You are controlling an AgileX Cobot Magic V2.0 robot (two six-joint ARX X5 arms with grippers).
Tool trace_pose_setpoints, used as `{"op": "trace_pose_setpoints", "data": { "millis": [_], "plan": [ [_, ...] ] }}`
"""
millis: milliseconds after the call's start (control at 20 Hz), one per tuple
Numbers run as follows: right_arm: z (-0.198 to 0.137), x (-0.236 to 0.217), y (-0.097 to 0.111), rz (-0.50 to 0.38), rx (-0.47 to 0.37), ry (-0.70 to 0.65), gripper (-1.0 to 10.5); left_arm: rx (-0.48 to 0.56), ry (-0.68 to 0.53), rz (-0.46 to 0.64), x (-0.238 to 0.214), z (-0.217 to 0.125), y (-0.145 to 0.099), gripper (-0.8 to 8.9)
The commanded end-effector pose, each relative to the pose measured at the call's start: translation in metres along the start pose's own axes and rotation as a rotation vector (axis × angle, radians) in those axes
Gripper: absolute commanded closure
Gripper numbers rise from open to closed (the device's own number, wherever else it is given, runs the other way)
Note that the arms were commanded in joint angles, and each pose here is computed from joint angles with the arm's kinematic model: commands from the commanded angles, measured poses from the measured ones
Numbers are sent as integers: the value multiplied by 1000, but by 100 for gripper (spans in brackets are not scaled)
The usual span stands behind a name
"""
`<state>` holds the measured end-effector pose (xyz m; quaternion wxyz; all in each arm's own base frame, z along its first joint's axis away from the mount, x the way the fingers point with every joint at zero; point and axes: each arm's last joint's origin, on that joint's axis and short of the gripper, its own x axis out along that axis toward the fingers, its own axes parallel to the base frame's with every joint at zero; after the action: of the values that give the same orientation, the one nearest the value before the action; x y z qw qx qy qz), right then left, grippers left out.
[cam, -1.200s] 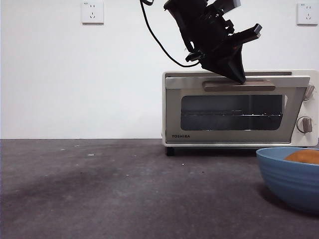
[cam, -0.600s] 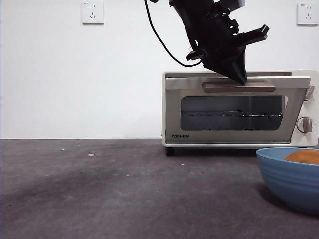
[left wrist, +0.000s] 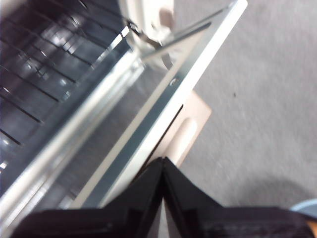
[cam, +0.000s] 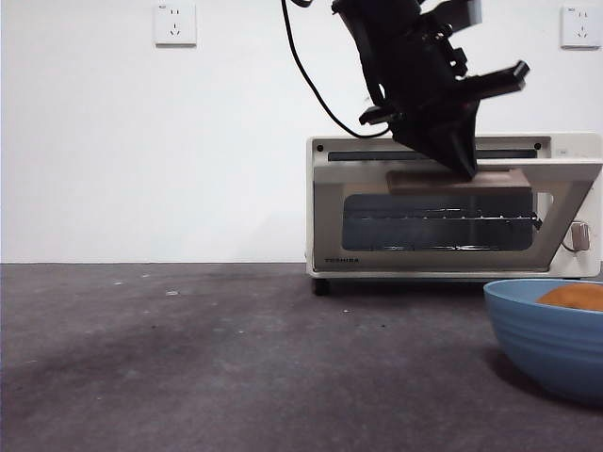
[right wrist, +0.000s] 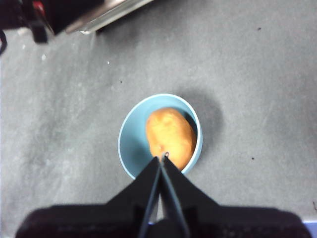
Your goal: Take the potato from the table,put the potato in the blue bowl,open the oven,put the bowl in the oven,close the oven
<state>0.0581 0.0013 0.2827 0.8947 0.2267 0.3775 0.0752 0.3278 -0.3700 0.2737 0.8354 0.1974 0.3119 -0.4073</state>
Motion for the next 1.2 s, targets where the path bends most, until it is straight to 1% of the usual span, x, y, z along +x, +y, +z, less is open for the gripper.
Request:
{"op": "trace_pose_setpoints", "data": {
  "millis": [50, 300, 500, 650, 900, 1200],
  "plan": [
    [-1, 1, -1, 0, -5, -3, 950, -22, 67, 55, 17, -18, 7, 820],
    [-1, 1, -1, -1, -18, 0, 950, -28, 81, 72, 14, -34, 6, 820],
    [-1, 1, -1, 0, -20, -3, 950, -56, 61, 77, 7, -54, 5, 820],
    [0, 1, 0, 1, -21, -5, 950, -62, 83, 76, 7, -69, 4, 820],
    [-1, 1, -1, 1, -20, -3, 950, -57, 74, 70, 8, -69, -1, 820],
    [0, 1, 0, 1, -21, -5, 950, -55, 113, 60, 9, -75, -6, 820]
  ]
}}
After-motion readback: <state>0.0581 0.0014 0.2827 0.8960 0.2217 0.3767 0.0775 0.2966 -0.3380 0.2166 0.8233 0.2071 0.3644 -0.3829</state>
